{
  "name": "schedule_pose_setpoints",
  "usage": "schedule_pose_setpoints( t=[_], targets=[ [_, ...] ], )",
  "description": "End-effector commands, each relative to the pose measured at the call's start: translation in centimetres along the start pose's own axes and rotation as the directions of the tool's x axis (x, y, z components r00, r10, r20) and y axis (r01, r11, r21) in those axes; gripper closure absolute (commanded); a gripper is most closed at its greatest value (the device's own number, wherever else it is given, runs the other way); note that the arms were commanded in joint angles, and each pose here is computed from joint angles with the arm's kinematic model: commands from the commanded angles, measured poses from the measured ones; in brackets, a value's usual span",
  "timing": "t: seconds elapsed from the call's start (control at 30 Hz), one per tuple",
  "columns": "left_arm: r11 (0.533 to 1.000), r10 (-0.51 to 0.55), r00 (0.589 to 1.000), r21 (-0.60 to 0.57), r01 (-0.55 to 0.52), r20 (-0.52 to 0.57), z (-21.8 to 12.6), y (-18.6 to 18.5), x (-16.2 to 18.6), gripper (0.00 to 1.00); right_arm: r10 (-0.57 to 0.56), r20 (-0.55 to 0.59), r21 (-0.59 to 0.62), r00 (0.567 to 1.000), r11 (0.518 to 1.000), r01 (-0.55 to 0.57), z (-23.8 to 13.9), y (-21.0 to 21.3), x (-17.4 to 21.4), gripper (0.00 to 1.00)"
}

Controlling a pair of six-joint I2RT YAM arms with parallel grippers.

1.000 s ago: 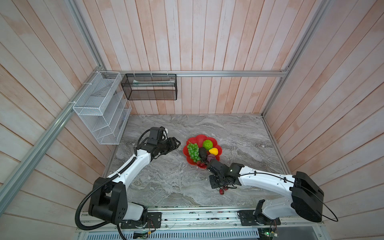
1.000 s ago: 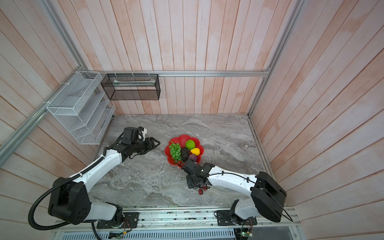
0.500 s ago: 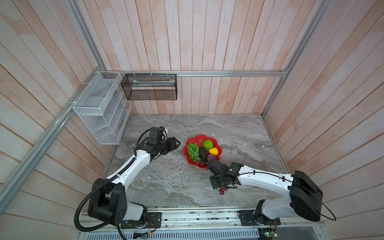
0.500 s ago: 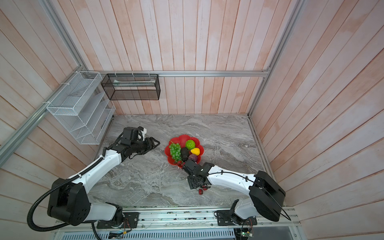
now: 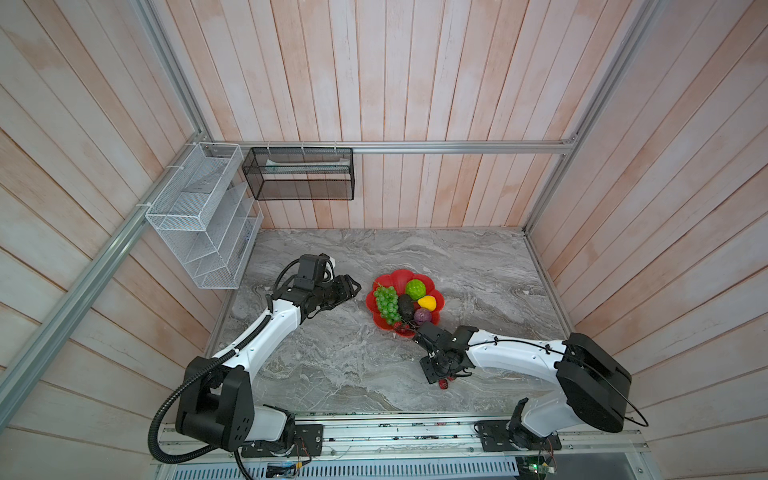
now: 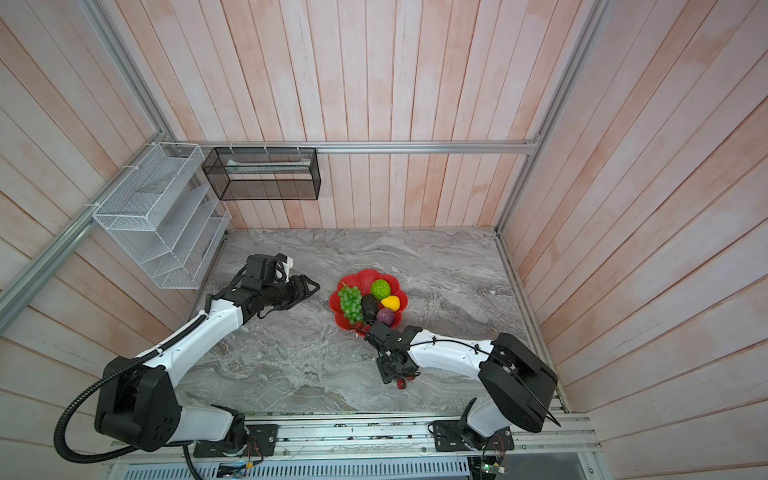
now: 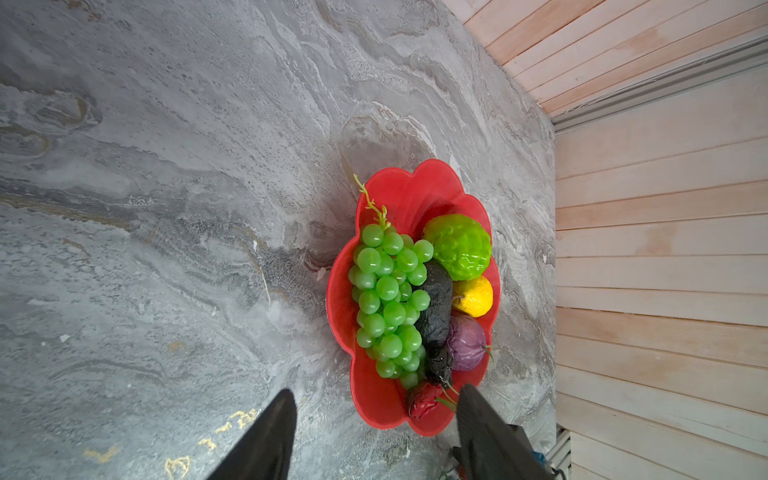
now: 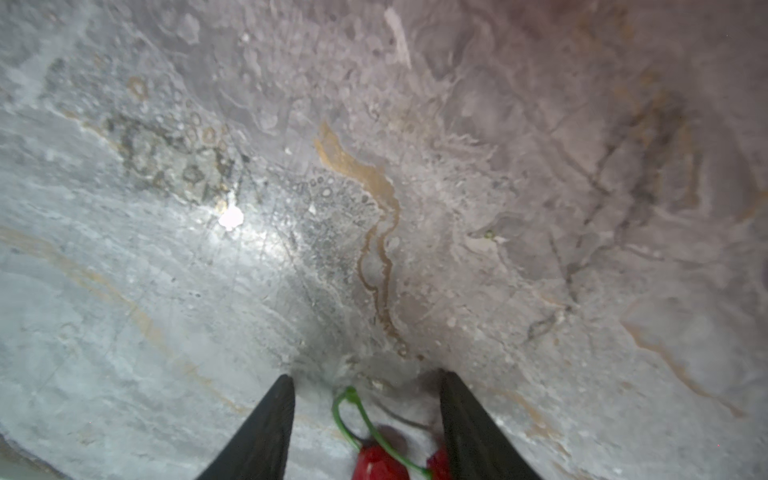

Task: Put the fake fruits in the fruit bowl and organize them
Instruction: 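Lower the right gripper and close it on the red cherries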

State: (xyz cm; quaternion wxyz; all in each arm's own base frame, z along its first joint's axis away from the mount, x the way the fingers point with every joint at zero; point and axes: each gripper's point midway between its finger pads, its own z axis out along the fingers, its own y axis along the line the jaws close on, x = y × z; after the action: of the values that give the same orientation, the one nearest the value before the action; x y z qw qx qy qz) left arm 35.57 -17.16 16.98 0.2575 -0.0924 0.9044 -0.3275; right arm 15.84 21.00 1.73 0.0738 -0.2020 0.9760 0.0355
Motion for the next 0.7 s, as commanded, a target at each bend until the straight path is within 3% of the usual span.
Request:
schedule_pose_setpoints(
  t=[0.0, 0.37, 0.67],
  targets=[
    [1.000, 0.010, 1.000, 0.001, -0.010, 0.017, -0.4, -0.5, -0.9, 0.36, -0.007, -0.036, -0.017, 0.999, 1.000, 0.006, 0.7, 0.0, 1.0, 0.44],
    [1.000, 0.010, 1.000, 0.003, -0.010, 0.014, -0.2, -0.6, -1.1, 0.36, 0.023, -0.069, -0.024, 0.997, 0.999, -0.024, 1.6, -0.1, 2.0, 0.67],
    [1.000, -0.003, 1.000, 0.003, 0.003, 0.014, 0.0, -0.4, -0.9, 0.36, 0.046, -0.013, -0.025, 0.999, 0.999, -0.046, 1.3, -0.1, 1.1, 0.87]
  ],
)
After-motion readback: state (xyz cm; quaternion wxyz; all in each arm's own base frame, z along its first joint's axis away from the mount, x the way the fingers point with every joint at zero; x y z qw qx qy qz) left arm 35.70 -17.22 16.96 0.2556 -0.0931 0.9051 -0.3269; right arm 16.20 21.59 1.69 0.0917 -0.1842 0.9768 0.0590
